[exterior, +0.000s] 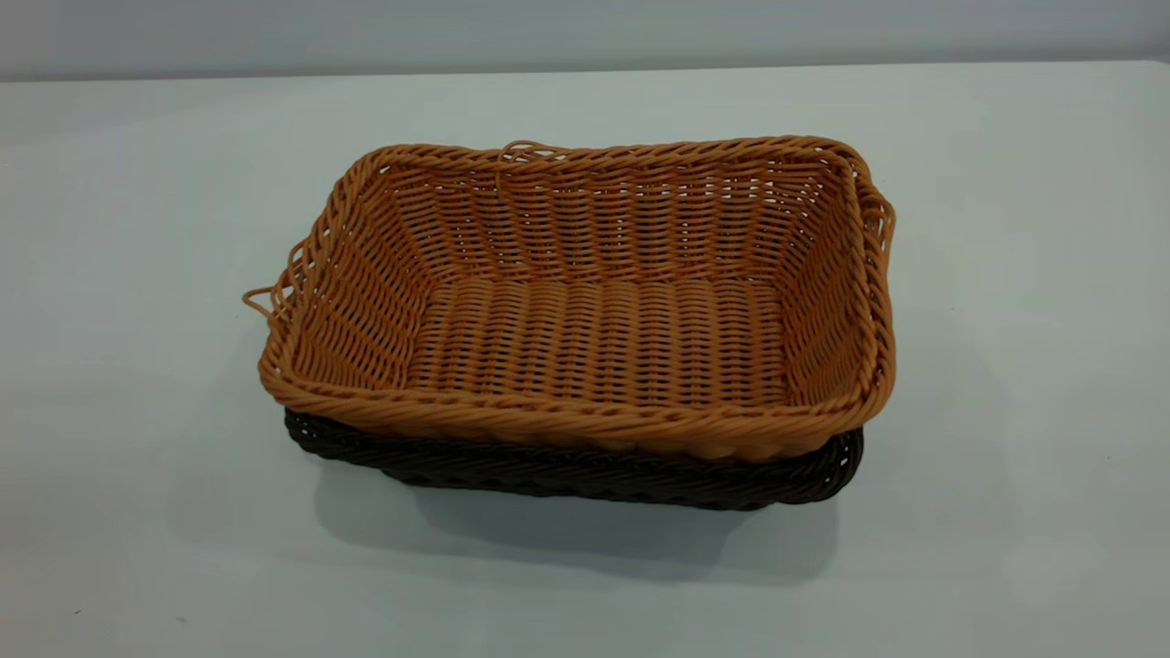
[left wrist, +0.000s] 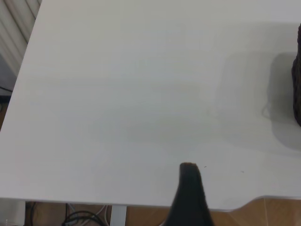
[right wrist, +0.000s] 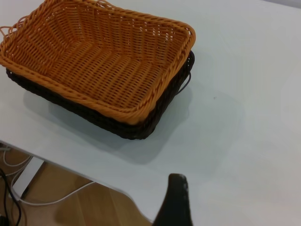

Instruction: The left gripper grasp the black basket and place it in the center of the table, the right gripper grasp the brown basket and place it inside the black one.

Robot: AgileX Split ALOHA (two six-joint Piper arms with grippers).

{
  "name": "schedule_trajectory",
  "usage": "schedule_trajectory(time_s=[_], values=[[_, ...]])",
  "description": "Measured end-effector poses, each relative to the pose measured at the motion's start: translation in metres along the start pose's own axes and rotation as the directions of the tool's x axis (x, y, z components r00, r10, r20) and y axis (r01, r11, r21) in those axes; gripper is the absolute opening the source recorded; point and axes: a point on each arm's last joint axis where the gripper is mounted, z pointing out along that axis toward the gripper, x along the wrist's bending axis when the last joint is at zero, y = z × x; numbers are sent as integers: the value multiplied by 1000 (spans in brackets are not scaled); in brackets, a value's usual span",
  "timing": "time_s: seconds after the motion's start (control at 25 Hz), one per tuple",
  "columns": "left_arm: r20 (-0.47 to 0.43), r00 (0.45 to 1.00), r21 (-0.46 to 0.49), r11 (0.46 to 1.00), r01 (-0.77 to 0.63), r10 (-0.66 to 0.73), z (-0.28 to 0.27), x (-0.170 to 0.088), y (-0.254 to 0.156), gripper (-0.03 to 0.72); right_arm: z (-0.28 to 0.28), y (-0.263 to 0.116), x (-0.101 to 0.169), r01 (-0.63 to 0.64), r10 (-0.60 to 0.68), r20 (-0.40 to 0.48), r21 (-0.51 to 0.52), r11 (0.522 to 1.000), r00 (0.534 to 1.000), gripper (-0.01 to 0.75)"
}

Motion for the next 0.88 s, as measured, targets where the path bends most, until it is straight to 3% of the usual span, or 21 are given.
schedule_trajectory(time_s=[0.44, 0.64, 0.88], values=[[-1, 1000, 0, 1000, 2, -2, 0, 0, 0, 527, 0, 0, 0, -9, 9, 13, -1, 1000, 1000, 584], [-1, 1000, 0, 1000, 0, 0, 0, 0, 0, 527, 2, 2, 0, -89, 89, 137, -10, 996, 986, 584], [-1, 1000, 0, 1000, 1, -1, 0, 0, 0, 527, 1, 0, -5, -218, 227, 312, -64, 974, 922, 584]])
